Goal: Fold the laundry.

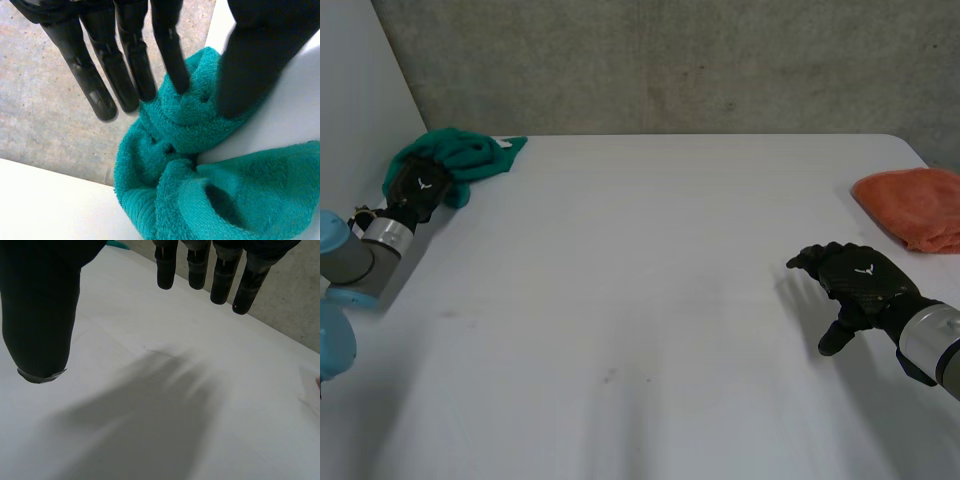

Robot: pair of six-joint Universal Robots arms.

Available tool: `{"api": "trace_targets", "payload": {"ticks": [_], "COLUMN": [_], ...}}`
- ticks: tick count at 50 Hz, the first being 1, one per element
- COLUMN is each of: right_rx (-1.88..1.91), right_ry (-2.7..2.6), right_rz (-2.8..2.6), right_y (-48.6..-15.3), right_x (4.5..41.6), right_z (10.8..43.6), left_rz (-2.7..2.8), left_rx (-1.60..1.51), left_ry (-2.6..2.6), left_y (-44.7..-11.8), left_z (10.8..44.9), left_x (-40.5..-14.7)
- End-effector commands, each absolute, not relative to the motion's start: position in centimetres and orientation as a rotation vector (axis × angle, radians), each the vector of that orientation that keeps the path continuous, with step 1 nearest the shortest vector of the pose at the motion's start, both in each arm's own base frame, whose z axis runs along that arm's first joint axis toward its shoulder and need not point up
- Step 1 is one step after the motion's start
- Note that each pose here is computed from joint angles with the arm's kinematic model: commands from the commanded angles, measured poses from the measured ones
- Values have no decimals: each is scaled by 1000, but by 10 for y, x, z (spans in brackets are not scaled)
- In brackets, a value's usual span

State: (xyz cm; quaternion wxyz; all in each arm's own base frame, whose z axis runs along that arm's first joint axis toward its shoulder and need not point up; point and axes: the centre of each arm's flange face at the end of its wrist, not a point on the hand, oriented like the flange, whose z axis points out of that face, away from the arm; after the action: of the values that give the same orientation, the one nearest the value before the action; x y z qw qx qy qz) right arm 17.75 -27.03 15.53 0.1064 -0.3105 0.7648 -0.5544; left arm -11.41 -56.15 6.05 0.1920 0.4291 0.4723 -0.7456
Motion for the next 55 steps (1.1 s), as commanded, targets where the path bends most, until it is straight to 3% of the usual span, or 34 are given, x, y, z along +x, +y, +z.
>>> {"api": "trace_targets", "payload": {"ticks": [1, 41, 47, 55], "right_rx": [-915, -914, -914, -915], "right_ry": [2252, 2259, 2257, 2255], "right_rz": [-1631, -1606, -1615, -1614], "right_y": [-270, -269, -271, -271], "right_x": [177, 178, 178, 178], "right_z": [155, 150, 151, 151], "left_rz": [-2090, -2127, -2136, -2242], "left_rx": [1192, 1216, 1214, 1095], "left_ry": [1329, 1420, 1416, 1423], "left_y": [-562, -555, -552, -548], "left_z": [61, 55, 77, 139], "left_x": [-113, -123, -130, -148]}}
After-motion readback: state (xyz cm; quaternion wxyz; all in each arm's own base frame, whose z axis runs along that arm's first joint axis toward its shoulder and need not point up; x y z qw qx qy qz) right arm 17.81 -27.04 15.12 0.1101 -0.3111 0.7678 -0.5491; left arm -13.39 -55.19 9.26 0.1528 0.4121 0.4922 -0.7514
